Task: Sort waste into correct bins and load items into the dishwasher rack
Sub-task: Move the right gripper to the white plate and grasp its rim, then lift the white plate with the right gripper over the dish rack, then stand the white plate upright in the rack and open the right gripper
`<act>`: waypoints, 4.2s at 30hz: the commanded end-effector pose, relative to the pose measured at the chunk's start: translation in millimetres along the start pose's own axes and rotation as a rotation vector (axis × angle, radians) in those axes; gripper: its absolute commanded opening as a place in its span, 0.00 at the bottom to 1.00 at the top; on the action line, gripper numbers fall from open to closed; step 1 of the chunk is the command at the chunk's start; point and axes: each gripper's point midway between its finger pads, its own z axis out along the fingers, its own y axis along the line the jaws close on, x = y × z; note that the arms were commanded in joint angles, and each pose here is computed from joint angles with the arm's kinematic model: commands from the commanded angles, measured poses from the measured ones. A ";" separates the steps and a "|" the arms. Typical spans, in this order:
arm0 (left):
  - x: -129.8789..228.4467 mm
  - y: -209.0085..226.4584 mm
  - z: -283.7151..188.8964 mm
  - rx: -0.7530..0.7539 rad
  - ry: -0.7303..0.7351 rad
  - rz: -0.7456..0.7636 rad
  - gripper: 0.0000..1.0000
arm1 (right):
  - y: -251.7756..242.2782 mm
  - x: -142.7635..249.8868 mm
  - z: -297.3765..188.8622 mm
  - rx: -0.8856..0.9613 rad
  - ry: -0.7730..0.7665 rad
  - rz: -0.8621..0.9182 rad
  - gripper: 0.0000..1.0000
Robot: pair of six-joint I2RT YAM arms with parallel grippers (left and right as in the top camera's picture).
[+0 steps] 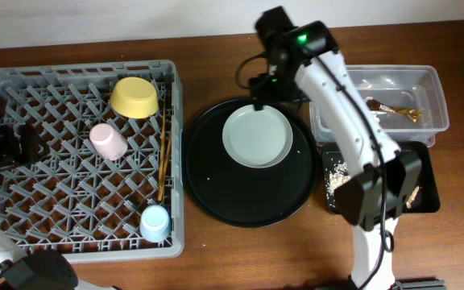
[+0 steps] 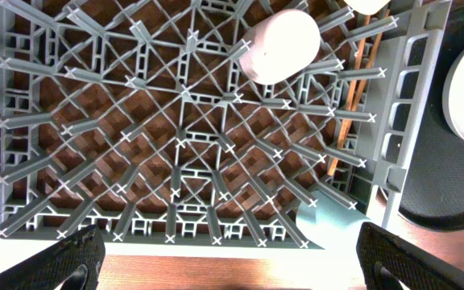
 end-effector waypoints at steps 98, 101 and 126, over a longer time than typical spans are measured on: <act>0.8 0.2 -1.3 -0.006 -0.001 -0.001 0.99 | 250.2 31.8 -225.6 -1.246 -0.298 -0.130 0.04; 0.8 0.2 -1.3 -0.006 -0.001 -0.001 0.99 | 265.2 29.3 -220.3 -1.328 -0.272 -0.069 0.04; 0.8 0.2 -1.3 -0.006 -0.001 -0.001 0.99 | 317.9 57.7 -91.9 -1.365 -0.212 0.226 0.04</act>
